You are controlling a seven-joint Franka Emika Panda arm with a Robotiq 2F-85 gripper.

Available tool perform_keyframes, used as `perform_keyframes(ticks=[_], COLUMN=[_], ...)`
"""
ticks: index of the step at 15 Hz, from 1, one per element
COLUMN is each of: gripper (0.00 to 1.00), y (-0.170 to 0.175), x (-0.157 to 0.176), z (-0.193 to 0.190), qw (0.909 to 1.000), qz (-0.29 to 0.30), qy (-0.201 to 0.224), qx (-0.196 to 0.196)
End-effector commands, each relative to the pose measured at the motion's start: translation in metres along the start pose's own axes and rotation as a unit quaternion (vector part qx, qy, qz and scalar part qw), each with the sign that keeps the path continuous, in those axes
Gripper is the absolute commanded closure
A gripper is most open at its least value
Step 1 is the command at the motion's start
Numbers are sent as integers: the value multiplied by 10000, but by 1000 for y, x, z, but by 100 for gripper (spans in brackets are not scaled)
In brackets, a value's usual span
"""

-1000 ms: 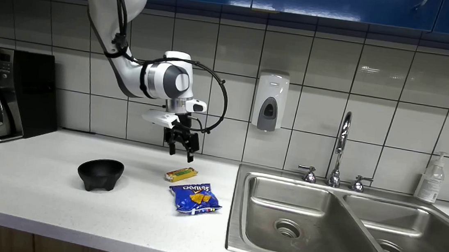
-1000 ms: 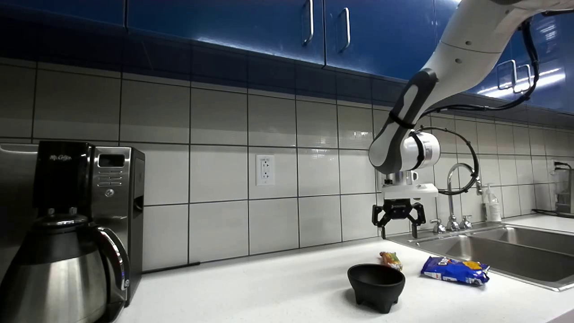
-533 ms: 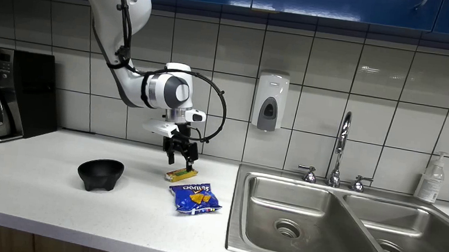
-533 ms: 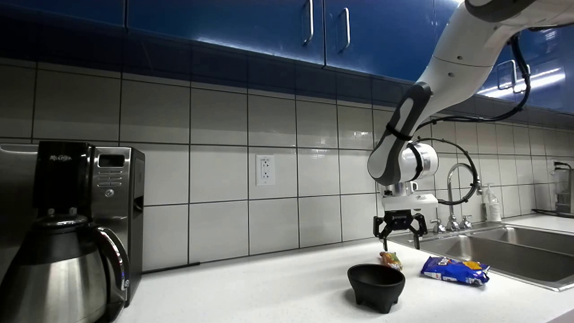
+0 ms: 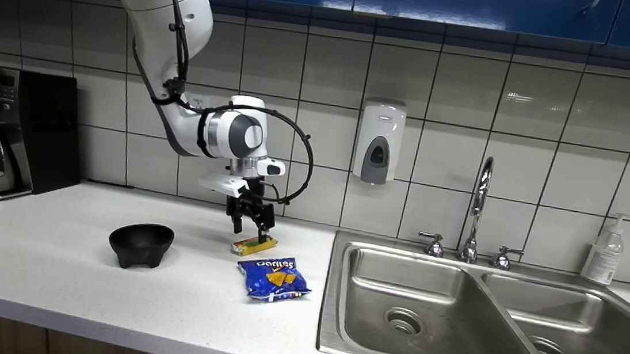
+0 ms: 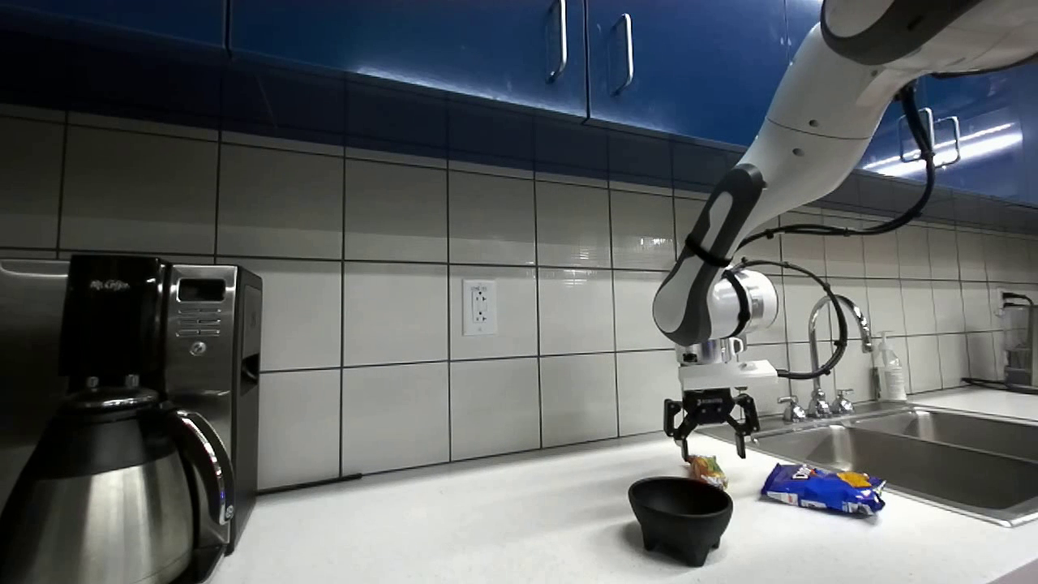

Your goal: Put the yellow packet in the black bowl.

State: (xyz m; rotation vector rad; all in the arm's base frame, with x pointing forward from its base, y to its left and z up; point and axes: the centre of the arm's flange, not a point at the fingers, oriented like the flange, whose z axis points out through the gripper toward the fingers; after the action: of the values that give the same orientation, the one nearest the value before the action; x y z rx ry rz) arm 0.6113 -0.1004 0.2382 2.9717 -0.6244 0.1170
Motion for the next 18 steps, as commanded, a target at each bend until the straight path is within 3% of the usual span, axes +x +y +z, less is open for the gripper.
perform_keyframes(ticks=[1,2,3,4,11,18], gripper=[0,0,7,26,80,83], y=[-6,-7,-6,-6,0,5], x=[13,13,14,15,15,10], z=[7,9,11,13,10,-4], qw=[9999,9999,9999,9998,9988,9978], qz=[89,100,131,137,325,412], qy=[-55,-75,-85,-94,-139,-56], qx=[38,52,66,74,340,510])
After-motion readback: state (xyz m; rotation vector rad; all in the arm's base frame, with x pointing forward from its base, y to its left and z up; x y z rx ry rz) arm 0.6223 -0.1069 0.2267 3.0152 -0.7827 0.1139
